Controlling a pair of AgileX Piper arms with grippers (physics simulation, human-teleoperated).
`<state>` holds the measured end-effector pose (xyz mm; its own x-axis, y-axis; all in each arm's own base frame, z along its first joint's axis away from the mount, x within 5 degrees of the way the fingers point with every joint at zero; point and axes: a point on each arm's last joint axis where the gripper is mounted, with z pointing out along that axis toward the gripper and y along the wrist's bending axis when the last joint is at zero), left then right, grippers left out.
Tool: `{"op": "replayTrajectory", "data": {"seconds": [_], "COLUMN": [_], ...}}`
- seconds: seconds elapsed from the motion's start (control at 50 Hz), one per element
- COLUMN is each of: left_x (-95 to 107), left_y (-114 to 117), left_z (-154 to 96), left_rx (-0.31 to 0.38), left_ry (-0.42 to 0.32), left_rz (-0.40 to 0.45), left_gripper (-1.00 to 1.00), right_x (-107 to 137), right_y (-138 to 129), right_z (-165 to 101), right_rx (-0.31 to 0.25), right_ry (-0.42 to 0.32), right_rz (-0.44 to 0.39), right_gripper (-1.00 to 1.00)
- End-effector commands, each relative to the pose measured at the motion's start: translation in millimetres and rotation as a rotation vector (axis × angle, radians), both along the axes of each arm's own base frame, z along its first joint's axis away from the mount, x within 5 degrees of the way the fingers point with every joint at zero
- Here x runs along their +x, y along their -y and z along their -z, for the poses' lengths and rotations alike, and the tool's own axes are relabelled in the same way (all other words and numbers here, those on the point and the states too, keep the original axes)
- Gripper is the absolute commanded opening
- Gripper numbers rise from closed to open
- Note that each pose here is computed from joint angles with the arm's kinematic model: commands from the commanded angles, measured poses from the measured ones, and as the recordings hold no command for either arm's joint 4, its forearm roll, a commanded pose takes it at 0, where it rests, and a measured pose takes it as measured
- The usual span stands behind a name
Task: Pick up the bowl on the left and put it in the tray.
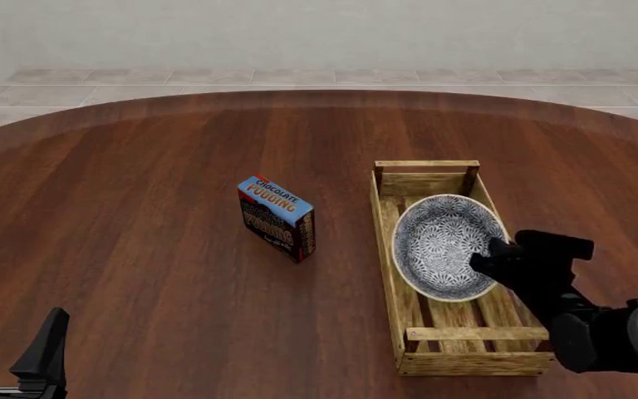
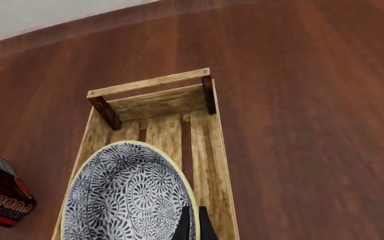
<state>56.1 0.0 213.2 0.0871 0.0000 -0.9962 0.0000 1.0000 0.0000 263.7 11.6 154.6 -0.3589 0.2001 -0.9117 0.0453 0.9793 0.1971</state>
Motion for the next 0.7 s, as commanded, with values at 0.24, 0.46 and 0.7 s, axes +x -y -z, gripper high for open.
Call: {"op": "replayTrajectory", "data": {"seconds": [0.24, 0.46, 0.7], "left_x": [0.0, 0.0, 0.0], "left_y": [0.0, 0.0, 0.0], "left_z": [0.0, 0.0, 0.0], "left_rx": [0.000, 0.000, 0.000], "left_ry": [0.000, 0.000, 0.000], "left_rz": [0.000, 0.000, 0.000], "left_gripper": [1.00, 1.00, 1.00], "right_x": [-5.5, -2.8, -1.8], "right_y": [-14.0, -15.7, -18.4], "right_z": [14.6, 18.9, 21.8], "right_rx": [0.028, 0.044, 0.055], "right_ry": [-0.063, -0.078, -0.087], "right_rz": [-0.054, -0.052, -0.056], "right_gripper": [-1.00, -1.00, -1.00]}}
